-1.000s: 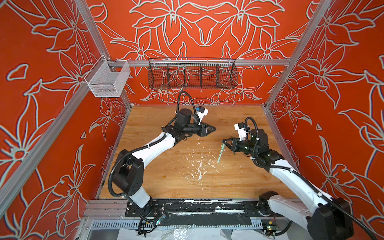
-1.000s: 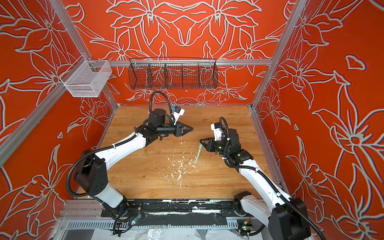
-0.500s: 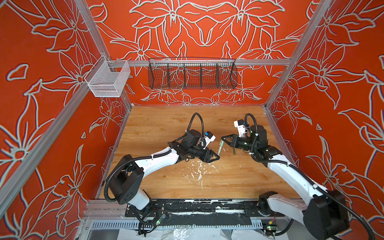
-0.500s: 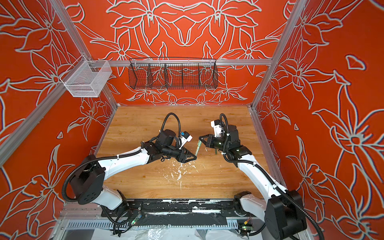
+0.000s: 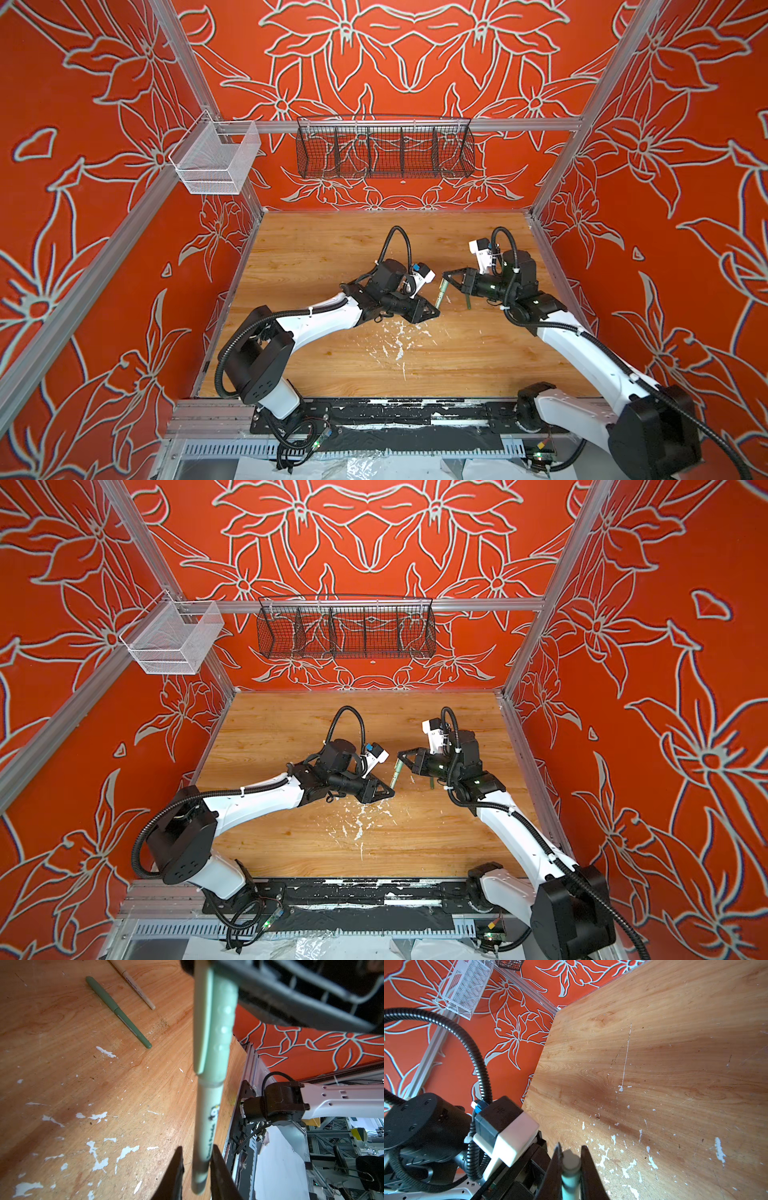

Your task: Insert the pens into the pen caps

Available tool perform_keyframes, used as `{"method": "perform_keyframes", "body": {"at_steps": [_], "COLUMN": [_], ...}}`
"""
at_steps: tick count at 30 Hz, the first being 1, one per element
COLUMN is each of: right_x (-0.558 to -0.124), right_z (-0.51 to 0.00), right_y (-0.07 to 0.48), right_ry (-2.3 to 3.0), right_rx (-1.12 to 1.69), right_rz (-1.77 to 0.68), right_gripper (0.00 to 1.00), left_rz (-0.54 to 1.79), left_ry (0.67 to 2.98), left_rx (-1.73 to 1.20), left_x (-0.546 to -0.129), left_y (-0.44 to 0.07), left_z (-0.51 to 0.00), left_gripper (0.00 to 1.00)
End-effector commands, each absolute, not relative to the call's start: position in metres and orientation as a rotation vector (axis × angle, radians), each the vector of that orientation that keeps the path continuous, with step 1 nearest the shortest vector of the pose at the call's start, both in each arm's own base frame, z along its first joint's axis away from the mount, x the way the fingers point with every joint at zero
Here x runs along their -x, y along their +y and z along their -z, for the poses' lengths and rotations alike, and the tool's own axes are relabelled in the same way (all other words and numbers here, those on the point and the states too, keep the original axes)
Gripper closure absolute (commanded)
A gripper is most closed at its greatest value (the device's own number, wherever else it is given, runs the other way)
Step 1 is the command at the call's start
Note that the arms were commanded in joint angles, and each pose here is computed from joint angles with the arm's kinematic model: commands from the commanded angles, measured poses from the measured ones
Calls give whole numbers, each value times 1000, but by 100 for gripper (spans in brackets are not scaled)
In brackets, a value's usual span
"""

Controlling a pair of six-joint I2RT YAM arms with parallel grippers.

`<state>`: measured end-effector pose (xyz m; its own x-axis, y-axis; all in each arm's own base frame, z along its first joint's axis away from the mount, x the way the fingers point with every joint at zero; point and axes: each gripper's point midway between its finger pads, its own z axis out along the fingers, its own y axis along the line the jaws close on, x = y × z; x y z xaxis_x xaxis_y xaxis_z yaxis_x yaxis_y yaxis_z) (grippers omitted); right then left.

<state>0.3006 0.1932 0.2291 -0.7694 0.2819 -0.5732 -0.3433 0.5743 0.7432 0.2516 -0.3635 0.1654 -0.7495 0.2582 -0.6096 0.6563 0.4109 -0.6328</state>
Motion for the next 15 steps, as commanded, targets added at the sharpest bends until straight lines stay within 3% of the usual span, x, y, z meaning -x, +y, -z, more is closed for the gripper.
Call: {"method": "perform_keyframes", "body": {"at_steps": [1,11,15], "right_x": [-300,-301,-301], "right_z": [-235,-237,-239], "right_y": [191,186,188], "right_ry": [2106,2095,2090], "right_rx": [42,35,34], "right_rz": [-1209,-1169,-1186], "right_gripper": [100,100,100], "left_rz": [1329,1369,1363], "left_ry": [2224,2234,2231], "left_rx": [-796,-803,-801], "left_x": [-251,-240,-240], "left_y": [-371,-369,-370], "left_z": [-174,-174,-175], "left_gripper": [79,74,88]}}
